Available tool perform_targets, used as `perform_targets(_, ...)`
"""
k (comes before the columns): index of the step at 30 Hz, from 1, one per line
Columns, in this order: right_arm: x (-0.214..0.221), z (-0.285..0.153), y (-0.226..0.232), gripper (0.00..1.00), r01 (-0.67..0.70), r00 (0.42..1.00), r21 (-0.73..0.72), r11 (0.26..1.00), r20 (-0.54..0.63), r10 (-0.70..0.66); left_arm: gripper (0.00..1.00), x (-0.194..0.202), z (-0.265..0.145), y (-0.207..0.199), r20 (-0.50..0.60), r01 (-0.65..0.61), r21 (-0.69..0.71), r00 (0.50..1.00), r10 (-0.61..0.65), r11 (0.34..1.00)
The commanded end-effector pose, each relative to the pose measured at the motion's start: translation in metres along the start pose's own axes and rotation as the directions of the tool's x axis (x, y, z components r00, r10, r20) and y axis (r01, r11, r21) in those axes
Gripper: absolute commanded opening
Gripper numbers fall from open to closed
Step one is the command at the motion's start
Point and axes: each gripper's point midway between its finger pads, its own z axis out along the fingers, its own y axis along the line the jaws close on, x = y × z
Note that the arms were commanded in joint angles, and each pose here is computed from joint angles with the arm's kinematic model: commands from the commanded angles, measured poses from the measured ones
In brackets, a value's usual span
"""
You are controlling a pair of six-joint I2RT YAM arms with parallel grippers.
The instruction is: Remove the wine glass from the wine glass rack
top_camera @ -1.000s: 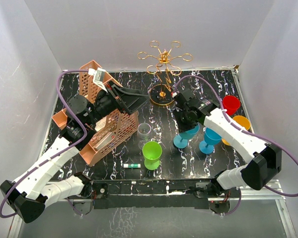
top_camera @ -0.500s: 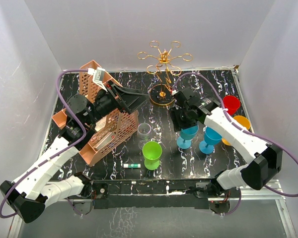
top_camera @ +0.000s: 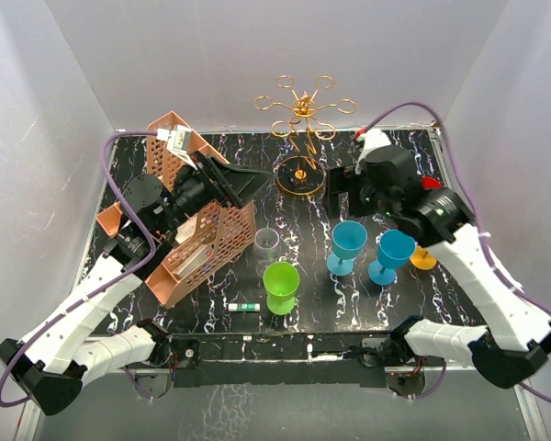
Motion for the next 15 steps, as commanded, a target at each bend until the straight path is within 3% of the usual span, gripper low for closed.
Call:
perform_targets(1, -0.083, -0.076, 0.01, 0.99, -0.024, 0.907, -0.112, 0.993, 0.415, 0.069, 0.97, -0.043, -0.02, -0.013, 0.113, -0.099, -0.069, 0.988, 0.106, 0.993)
perform_targets(4, -0.101, -0.122, 0.009, 0.99, -0.02, 0.818, -0.176, 0.984, 0.563, 0.117, 0.97, -0.059, -0.03, -0.012, 0.14, -0.147, -0.136, 0.976, 0.166, 0.98)
perform_targets(8, -0.116, -0.164, 0.001, 0.99, -0.059, 0.734, -0.199, 0.978, 0.655, 0.178, 0.97, -0.085, -0.051, -0.022, 0.181, -0.218, -0.202, 0.95, 0.256, 0.955)
perform_targets(15, -0.128, -0.187, -0.009, 0.99, -0.111, 0.707, -0.182, 0.977, 0.677, 0.206, 0.97, -0.122, -0.091, -0.041, 0.268, -0.272, -0.273, 0.9, 0.344, 0.923)
